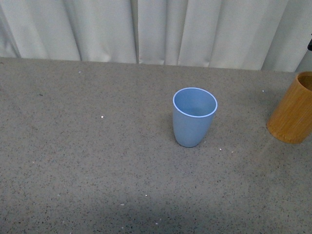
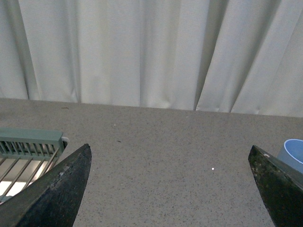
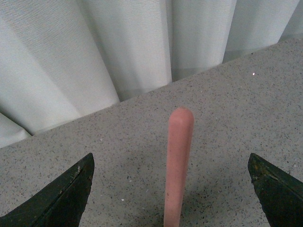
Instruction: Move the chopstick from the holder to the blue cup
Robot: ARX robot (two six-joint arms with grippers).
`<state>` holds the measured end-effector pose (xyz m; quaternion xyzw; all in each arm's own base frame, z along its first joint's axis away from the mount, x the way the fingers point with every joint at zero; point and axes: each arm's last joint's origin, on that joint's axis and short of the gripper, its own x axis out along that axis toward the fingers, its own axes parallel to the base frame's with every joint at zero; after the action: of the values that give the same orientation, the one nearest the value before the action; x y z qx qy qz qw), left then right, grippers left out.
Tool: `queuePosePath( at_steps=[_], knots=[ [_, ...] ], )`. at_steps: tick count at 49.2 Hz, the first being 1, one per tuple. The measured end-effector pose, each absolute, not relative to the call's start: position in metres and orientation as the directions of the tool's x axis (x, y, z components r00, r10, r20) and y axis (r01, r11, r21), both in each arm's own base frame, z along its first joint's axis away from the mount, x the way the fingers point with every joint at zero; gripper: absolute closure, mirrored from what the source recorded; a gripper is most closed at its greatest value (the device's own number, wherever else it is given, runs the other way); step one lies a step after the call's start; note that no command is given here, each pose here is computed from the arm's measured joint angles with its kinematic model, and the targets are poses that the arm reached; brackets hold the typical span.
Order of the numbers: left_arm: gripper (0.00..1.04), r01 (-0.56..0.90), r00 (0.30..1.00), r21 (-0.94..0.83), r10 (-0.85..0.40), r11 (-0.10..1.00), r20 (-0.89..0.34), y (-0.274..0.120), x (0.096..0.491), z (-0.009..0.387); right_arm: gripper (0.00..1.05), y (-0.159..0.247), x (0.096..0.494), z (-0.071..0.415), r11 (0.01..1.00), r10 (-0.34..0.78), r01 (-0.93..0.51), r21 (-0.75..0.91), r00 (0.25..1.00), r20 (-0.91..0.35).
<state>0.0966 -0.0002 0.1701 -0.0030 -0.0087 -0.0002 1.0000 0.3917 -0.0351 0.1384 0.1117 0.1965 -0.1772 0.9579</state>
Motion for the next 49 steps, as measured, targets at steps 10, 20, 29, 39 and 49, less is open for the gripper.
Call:
queuePosePath(
  at_steps=[10, 20, 29, 39, 49],
  knots=[
    [0.07, 0.0, 1.0, -0.006, 0.0, 1.0, 0.017, 0.0, 0.097, 0.17, 0.1, -0.037, 0.395, 0.135, 0.91, -0.3, 0.39, 0.14, 0.853, -0.428],
    [0.07, 0.0, 1.0, -0.006, 0.0, 1.0, 0.017, 0.0, 0.097, 0.17, 0.1, -0.039, 0.4, 0.14, 0.908, -0.306, 0.394, 0.143, 0.856, -0.417],
    [0.07, 0.0, 1.0, -0.006, 0.0, 1.0, 0.017, 0.0, 0.097, 0.17, 0.1, -0.039, 0.402, 0.134, 0.907, -0.307, 0.398, 0.138, 0.849, -0.43],
    [0.07, 0.0, 1.0, -0.006, 0.0, 1.0, 0.017, 0.0, 0.097, 0.17, 0.1, -0.039, 0.403, 0.129, 0.905, -0.308, 0.402, 0.135, 0.842, -0.442],
    [0.07, 0.0, 1.0, -0.006, 0.0, 1.0, 0.017, 0.0, 0.097, 0.17, 0.1, -0.038, 0.404, 0.128, 0.906, -0.307, 0.401, 0.137, 0.843, -0.442]
  ],
)
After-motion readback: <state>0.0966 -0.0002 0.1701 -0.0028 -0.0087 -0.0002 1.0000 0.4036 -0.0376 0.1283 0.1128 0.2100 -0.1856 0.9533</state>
